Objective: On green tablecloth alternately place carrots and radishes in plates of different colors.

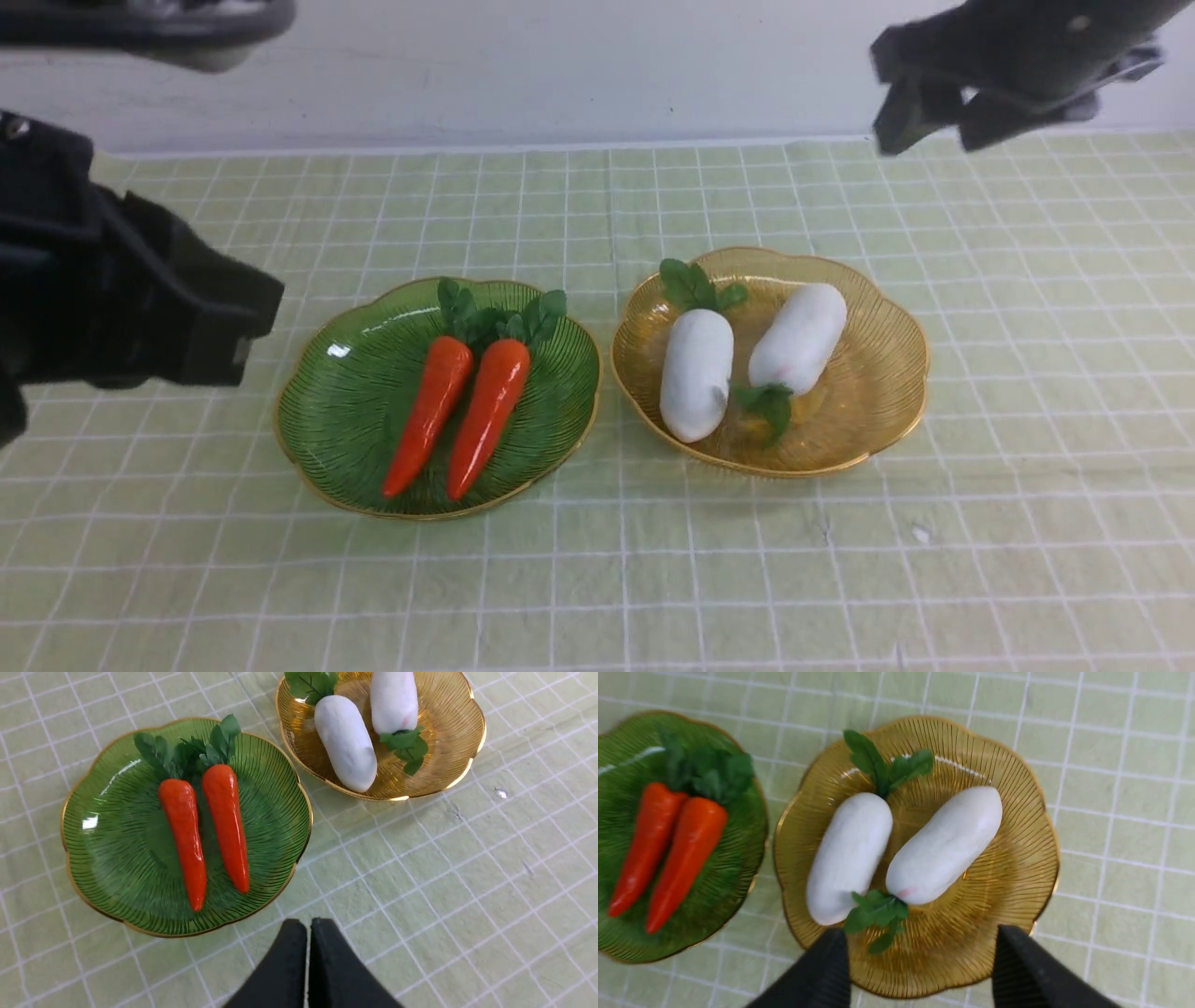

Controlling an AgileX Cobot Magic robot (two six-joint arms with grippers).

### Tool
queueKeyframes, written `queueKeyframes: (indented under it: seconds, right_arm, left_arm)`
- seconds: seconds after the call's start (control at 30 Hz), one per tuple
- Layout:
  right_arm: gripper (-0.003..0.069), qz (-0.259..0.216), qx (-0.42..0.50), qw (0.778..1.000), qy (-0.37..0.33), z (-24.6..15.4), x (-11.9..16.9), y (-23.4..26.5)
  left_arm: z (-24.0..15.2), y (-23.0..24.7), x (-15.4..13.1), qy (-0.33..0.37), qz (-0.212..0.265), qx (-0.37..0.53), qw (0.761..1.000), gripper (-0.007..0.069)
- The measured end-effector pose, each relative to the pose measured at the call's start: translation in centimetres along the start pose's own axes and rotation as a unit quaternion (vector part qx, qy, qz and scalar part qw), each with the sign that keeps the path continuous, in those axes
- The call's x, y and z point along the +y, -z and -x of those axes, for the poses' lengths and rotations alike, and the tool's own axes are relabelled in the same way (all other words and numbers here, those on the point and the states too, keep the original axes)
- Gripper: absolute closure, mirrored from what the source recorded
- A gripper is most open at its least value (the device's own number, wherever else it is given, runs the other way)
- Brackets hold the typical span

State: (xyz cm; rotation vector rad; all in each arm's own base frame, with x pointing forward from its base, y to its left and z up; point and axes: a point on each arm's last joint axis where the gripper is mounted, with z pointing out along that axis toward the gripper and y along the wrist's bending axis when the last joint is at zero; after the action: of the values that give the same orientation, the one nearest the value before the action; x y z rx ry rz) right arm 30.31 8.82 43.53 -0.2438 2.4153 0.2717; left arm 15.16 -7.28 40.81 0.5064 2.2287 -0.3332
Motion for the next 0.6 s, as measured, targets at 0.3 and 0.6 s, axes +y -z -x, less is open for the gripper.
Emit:
queueKeyframes:
  seconds: [0.3, 0.6]
  right_arm:
    - [0.0657, 0.008, -0.281, 0.96, 0.013, -12.4, -0.2, 13.9]
    - [0.0671, 0.012, -0.556, 0.831, 0.028, -28.7, -2.0, 14.9]
  left_arm:
    - [-3.5, -0.2, 0.2, 0.008, 0.009, -0.084, 0.996, 0.0633]
    - [-3.6, -1.5, 0.1, 0.032, -0.006, -0.099, 0.995, 0.0633]
